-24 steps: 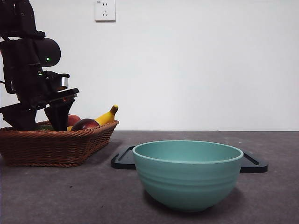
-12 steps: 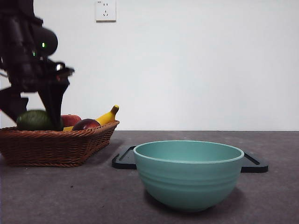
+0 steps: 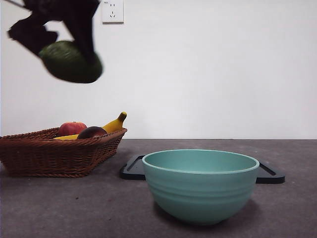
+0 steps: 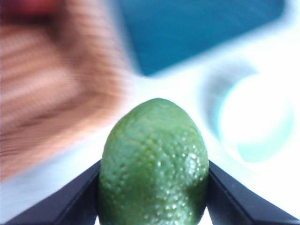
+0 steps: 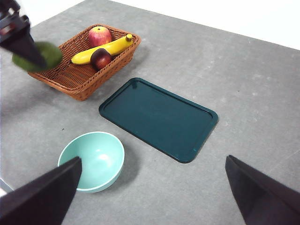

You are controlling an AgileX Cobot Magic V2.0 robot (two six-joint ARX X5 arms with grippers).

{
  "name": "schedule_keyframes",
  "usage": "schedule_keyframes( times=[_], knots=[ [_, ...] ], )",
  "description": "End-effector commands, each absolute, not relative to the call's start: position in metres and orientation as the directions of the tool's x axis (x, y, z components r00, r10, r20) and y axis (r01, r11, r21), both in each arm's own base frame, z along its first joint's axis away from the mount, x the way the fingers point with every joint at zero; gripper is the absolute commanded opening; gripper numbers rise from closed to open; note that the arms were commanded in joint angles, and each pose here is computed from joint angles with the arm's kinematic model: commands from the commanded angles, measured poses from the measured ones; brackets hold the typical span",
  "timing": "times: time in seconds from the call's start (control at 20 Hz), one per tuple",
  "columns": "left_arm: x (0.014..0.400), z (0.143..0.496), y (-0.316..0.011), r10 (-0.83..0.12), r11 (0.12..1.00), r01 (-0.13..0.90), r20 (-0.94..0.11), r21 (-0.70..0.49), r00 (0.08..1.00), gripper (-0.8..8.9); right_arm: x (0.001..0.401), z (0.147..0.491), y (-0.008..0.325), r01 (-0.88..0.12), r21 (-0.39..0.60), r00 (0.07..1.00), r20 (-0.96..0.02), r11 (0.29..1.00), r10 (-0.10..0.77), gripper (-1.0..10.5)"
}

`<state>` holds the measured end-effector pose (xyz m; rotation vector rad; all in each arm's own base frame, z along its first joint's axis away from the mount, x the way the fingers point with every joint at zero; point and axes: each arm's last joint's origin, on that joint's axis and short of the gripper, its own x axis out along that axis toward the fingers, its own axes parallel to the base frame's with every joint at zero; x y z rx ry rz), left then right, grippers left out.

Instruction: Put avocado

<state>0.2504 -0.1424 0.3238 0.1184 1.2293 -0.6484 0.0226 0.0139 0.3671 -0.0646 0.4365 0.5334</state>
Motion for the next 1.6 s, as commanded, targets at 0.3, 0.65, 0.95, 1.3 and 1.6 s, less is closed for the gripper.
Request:
schedule_keyframes(
  times=[0.3, 0.65, 0.95, 1.3, 1.6],
  knots=[
    [0.206, 0.324, -0.227, -0.5, 0.625, 0.731, -0.86, -0.275, 0.103, 2.38, 0.022, 0.372, 0.014, -0.509, 0.044, 0.781, -0.395, 0.859, 0.483, 4.9],
    [0.187, 0.278, -0.295, -0.467, 0.518, 0.81, -0.884, -0.275, -0.001, 2.37, 0.021, 0.372, 0.014, -0.51, 0.044, 0.781, -0.396, 0.859, 0.483, 4.9],
    [0.199, 0.227, -0.319, -0.357, 0.552, 0.806, -0.934, -0.214, -0.003, 2.36, 0.021, 0.372, 0.014, -0.51, 0.044, 0.781, -0.396, 0.859, 0.483, 4.9],
    [0.203, 0.21, -0.325, -0.307, 0.555, 0.815, -0.952, -0.169, 0.012, 2.35, 0.021, 0.372, 0.014, -0.51, 0.044, 0.781, -0.396, 0.859, 0.483, 4.9],
    [0.204, 0.201, -0.326, -0.281, 0.557, 0.814, -0.96, -0.165, -0.002, 2.36, 0.022, 0.372, 0.014, -0.509, 0.044, 0.781, -0.396, 0.859, 0.483, 4.9]
  ],
)
